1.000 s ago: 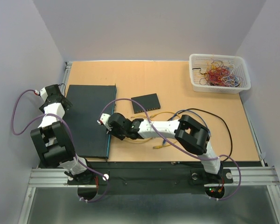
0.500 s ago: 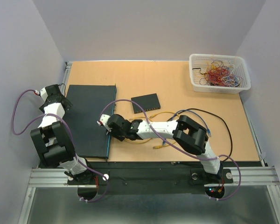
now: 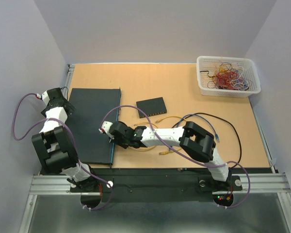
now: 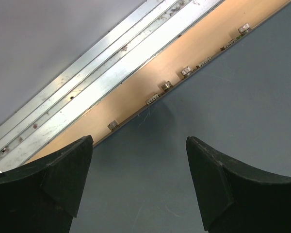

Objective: Insert the plug into the switch port

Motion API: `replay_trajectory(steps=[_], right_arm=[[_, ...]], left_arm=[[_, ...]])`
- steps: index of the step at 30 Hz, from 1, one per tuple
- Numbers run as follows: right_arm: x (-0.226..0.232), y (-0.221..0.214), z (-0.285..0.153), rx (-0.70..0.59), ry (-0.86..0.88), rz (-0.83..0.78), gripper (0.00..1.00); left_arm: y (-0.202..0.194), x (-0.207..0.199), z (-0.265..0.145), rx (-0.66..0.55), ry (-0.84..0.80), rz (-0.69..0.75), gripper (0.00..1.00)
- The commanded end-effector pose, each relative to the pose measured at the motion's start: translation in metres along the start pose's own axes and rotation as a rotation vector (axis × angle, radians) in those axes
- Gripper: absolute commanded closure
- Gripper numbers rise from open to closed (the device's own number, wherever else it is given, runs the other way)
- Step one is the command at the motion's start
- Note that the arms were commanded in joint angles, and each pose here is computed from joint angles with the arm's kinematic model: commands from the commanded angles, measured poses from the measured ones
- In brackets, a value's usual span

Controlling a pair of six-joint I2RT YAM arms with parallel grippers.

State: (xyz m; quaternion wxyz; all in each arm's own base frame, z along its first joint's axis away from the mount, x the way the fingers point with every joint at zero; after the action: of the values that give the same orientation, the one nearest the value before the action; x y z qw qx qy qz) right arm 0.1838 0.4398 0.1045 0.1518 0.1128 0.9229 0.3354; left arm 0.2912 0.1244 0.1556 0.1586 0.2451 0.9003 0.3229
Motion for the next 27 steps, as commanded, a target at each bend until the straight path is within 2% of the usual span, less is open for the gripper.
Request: replay_trajectory(steps=[1,11,18,27], right_arm=[[0.014,0.040,-0.016,-0.150,0.044,-0.041,1.00],[0.014,0.053,-0.030,-0.208,0.103,-0.111,0.99],[0.025,0.058,-0.038,-0.252,0.241,-0.125,1.00],[0.029,0.050,-0.044,-0.253,0.298,-0.153,0.99]], left_arm=[[0.012,-0.002,-0.006,-0.043,-0.014,-0.019,0.11],[0.010,-0.004,-0.006,-0.031,-0.038,-0.016,0.11],[0.009,-0.005,-0.004,-0.021,-0.045,-0.011,0.11],[0.009,-0.005,-0.004,-0.019,-0.046,-0.009,0.11]])
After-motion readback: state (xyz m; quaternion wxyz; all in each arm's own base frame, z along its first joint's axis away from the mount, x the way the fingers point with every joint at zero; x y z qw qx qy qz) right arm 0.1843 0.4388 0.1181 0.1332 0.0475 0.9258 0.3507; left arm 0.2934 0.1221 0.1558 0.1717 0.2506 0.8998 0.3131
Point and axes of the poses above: each gripper's point midway between its finger pads, its own z axis out along the fingers, its own x axis along the line the jaws close on, y = z × x, the point moved 9 cm from there along -z, back along the fingers, and after that the axes turned 7 degrees about -z, right-handed, at the moved point
